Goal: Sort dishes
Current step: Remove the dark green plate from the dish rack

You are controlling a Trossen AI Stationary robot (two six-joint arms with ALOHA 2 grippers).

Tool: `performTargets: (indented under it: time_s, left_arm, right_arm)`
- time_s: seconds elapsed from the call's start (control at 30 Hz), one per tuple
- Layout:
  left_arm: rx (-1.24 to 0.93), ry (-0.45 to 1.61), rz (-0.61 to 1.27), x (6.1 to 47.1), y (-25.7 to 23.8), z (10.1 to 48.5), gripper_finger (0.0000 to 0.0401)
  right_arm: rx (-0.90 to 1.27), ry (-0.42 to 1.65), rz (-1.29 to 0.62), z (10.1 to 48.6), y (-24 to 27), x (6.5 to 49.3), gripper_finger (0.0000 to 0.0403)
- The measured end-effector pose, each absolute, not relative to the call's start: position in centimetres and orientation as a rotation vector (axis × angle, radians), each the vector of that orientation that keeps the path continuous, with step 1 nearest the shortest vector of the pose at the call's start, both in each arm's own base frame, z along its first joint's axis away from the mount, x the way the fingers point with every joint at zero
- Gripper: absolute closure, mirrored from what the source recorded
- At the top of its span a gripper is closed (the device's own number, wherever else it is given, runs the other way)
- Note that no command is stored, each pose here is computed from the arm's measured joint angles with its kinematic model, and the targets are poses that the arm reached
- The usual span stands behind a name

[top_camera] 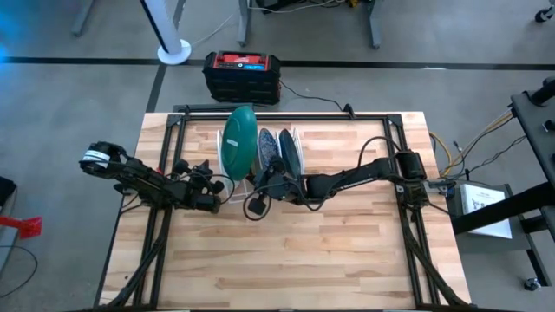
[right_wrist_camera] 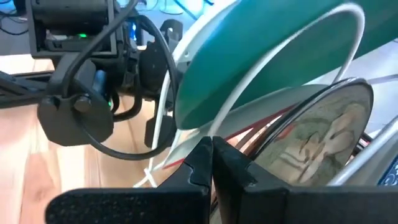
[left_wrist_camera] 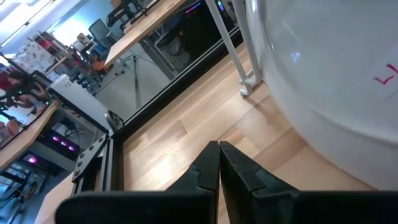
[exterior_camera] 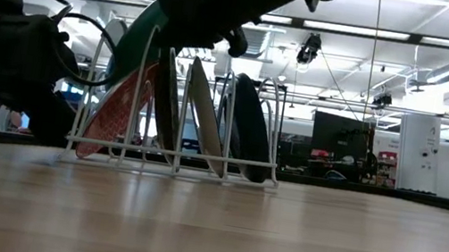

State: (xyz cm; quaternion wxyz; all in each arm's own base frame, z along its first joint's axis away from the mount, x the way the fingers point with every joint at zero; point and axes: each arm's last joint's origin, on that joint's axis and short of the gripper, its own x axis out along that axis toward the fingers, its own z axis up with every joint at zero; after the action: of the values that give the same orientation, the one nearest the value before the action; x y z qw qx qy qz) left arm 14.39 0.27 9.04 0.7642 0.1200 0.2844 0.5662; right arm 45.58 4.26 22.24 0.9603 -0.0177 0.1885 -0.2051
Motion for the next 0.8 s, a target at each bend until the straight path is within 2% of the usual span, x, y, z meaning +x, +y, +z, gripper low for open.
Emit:
performTargets:
  time_s: [0.5, 0.8]
  left_arm:
    - [0.230, 0.661, 1.206, 14.3, 0.2, 8.9, 0.0401]
    - [0.214, 0.675, 1.198, 14.3, 0.2, 8.9, 0.0401]
  right_arm:
    - [-0.035, 0.343, -0.451, 22.6, 2.4, 45.9, 0.0403]
    - [0.124, 0.430, -0.361, 23.9, 4.7, 44.2, 0.0403]
